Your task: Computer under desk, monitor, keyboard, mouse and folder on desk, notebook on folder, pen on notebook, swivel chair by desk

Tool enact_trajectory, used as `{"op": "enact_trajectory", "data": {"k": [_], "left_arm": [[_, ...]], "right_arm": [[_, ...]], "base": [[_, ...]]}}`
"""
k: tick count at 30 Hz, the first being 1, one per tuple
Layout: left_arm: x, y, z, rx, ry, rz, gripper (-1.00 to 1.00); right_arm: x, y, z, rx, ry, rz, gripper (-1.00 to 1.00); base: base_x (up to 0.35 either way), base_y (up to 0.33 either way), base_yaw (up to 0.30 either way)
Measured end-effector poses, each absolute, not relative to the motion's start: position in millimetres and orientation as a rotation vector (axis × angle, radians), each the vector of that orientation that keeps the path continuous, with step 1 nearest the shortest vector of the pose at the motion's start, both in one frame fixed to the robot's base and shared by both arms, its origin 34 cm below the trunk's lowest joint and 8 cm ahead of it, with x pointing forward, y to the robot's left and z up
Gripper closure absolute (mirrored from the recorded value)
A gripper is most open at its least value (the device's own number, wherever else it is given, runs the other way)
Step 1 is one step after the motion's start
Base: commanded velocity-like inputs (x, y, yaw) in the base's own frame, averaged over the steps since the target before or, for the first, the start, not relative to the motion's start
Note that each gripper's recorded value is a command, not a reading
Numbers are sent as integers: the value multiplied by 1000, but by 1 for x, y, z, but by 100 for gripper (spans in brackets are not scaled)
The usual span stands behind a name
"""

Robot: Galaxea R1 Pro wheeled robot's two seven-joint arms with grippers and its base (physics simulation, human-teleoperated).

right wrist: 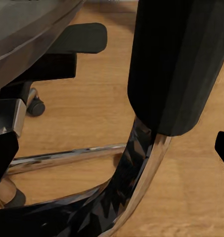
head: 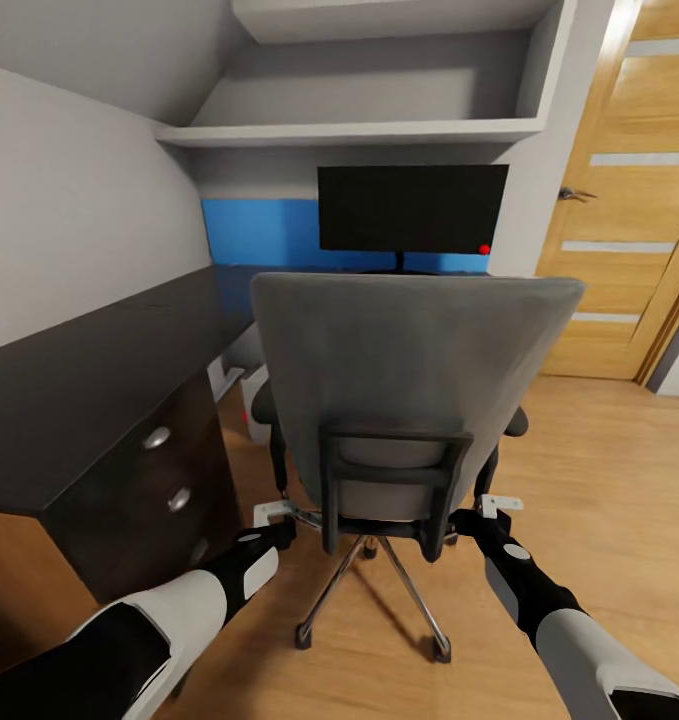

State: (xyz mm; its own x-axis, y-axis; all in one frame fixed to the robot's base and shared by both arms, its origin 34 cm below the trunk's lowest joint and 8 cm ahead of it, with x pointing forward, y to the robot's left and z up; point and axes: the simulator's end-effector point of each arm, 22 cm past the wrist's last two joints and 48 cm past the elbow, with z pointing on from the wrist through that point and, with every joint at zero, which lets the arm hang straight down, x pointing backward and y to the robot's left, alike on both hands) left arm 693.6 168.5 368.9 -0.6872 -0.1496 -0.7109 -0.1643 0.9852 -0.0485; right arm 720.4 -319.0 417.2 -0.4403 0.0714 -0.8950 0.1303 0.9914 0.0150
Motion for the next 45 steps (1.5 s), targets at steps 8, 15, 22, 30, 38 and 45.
{"op": "enact_trajectory", "data": {"k": [8, 15, 22, 30, 38, 45], "left_arm": [[694, 169, 369, -217, 2339, 26, -100], [693, 169, 369, -218, 2340, 25, -100], [693, 169, 369, -218, 2340, 25, -100], [694, 168, 369, -214, 2339, 23, -100], [694, 167, 369, -211, 2338, 21, -100], [694, 168, 369, -211, 2338, 21, -100]], "right_arm": [[720, -319, 417, 144, 2029, -67, -100], [720, -319, 417, 142, 2029, -66, -100], [720, -319, 417, 142, 2029, -67, -100], [720, -319, 417, 143, 2028, -67, -100], [721, -319, 417, 141, 2029, -67, -100], [721, -319, 417, 141, 2029, -67, -100]], "base": [[317, -118, 0], [317, -121, 0], [317, -122, 0], [238, -107, 0], [-103, -23, 0], [-325, -68, 0]]}}
